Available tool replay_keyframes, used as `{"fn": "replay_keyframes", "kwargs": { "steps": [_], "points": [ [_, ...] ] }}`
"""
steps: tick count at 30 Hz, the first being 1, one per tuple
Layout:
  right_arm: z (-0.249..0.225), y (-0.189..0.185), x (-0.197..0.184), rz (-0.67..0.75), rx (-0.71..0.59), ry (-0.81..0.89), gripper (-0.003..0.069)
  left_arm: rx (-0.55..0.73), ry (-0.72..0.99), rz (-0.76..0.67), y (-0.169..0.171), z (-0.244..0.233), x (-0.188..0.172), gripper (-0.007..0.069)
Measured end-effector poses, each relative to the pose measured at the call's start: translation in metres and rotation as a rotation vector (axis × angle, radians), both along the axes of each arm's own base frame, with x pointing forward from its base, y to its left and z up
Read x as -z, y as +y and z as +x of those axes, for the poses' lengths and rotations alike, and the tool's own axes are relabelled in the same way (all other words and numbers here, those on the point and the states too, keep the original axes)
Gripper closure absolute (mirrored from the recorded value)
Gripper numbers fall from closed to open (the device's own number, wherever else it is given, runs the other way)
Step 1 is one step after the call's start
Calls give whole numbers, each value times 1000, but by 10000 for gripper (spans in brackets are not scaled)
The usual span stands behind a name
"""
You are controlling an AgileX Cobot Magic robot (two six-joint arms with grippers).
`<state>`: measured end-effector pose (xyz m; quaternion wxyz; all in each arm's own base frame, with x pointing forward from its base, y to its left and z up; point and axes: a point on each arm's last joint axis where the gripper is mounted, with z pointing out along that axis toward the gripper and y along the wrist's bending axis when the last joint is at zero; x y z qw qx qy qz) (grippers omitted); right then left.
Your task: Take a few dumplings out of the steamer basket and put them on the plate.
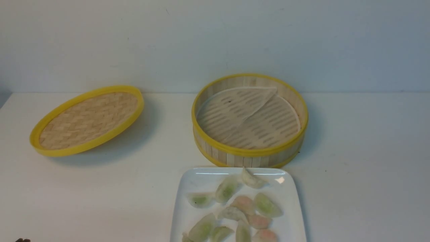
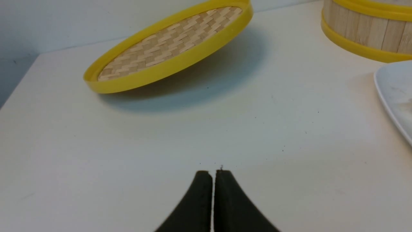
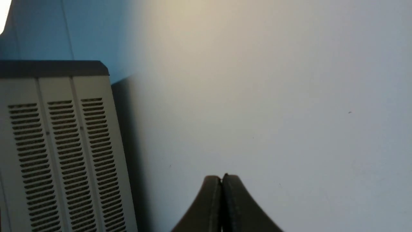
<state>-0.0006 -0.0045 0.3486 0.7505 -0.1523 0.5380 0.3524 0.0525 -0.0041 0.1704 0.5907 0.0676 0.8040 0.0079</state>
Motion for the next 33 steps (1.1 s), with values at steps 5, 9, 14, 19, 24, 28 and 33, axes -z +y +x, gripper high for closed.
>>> {"fn": "replay_keyframes", "kwargs": {
  "steps": [5, 9, 14, 19, 24, 28, 33],
  "points": [
    [7, 12, 19, -77, -16, -14, 673, 0, 1, 0, 0, 0, 0, 631],
    [13, 17, 33, -107, -20, 1, 673, 0, 2, 0, 0, 0, 0, 631],
    [24, 24, 59, -154, 61, 69, 673, 0, 3, 0, 0, 0, 0, 631],
    [39, 22, 92, -200, 317, 176, 673, 0, 3, 0, 0, 0, 0, 631],
    [52, 16, 134, -249, 519, 308, 673, 0, 3, 1, 0, 0, 0, 631],
    [56, 10, 164, -288, 632, 461, 673, 0, 3, 1, 0, 0, 0, 631],
    [55, 7, 168, -312, 670, 520, 673, 0, 3, 2, 0, 0, 0, 631]
  ]
}}
